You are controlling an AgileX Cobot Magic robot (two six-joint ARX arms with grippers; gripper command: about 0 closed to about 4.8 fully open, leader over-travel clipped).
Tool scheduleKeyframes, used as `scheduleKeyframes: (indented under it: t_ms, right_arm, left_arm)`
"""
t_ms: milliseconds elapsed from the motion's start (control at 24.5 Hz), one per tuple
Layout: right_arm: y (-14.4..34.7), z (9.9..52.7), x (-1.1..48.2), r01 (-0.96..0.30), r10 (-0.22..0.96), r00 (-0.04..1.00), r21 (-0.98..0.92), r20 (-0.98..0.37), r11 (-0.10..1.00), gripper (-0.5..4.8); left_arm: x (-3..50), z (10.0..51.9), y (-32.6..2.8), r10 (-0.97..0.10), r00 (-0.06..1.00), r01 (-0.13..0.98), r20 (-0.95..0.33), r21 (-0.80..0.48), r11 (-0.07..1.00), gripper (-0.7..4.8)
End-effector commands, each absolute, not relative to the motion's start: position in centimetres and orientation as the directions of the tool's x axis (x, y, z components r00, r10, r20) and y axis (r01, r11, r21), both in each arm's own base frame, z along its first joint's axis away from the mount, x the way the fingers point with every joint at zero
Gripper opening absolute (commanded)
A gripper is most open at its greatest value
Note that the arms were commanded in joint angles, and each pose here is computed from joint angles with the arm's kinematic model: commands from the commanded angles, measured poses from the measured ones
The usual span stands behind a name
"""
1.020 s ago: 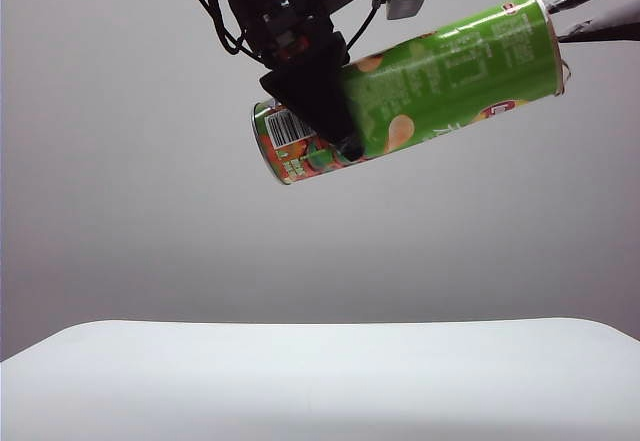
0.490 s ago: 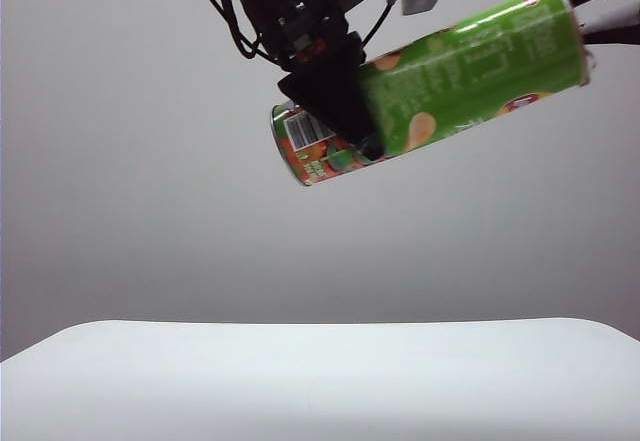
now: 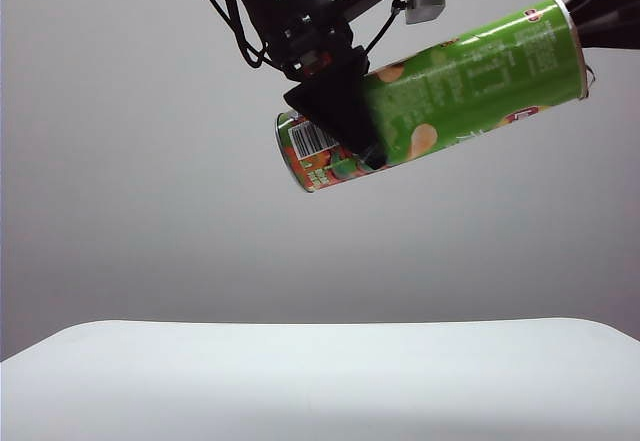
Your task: Pick up the green tub of chips from the desk, pull out the transparent container with the chips inside partially, and then place the chips back on the desk.
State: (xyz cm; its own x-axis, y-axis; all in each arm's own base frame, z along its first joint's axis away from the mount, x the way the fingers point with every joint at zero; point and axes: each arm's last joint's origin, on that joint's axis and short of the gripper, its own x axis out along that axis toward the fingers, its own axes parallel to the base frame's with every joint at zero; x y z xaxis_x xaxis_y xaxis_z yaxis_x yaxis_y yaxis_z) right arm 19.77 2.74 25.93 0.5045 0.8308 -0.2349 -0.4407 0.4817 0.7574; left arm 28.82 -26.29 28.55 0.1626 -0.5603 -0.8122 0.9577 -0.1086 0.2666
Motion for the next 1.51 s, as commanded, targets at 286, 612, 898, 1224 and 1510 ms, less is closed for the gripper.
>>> scheduleKeyframes:
  t_ms: [286,612,898,1224,1510]
  right_arm:
    - [2.0,26.7,20.1,-0.492,0.81,0.553,0.708,-0.194,0.506,-0.08]
    - [1.4,26.7,20.1,-0.484,0.801,0.567,0.71,-0.19,0.511,-0.08]
    - [1.4,26.7,20.1,-0.485,0.801,0.568,0.71,-0.19,0.512,-0.08]
    - [1.4,26.5,20.3,-0.489,0.796,0.572,0.698,-0.197,0.524,1.21]
    - [2.2,25.2,21.1,-0.453,0.822,0.517,0.738,-0.238,0.499,1.17]
  left_arm:
    - [28.7,28.7,-25.4,-0.491,0.171,0.958,-0.854,0.26,-0.119,1.51]
    - [29.7,28.3,-23.2,-0.422,0.169,0.975,-0.891,0.214,-0.061,1.52]
    - [30.5,28.2,-21.7,-0.388,0.178,0.982,-0.904,0.191,0.004,1.52]
    - [30.5,28.4,-21.9,-0.417,0.168,0.982,-0.893,0.186,-0.004,1.52]
    - [30.4,28.6,-22.4,-0.468,0.152,0.983,-0.871,0.184,-0.022,1.51]
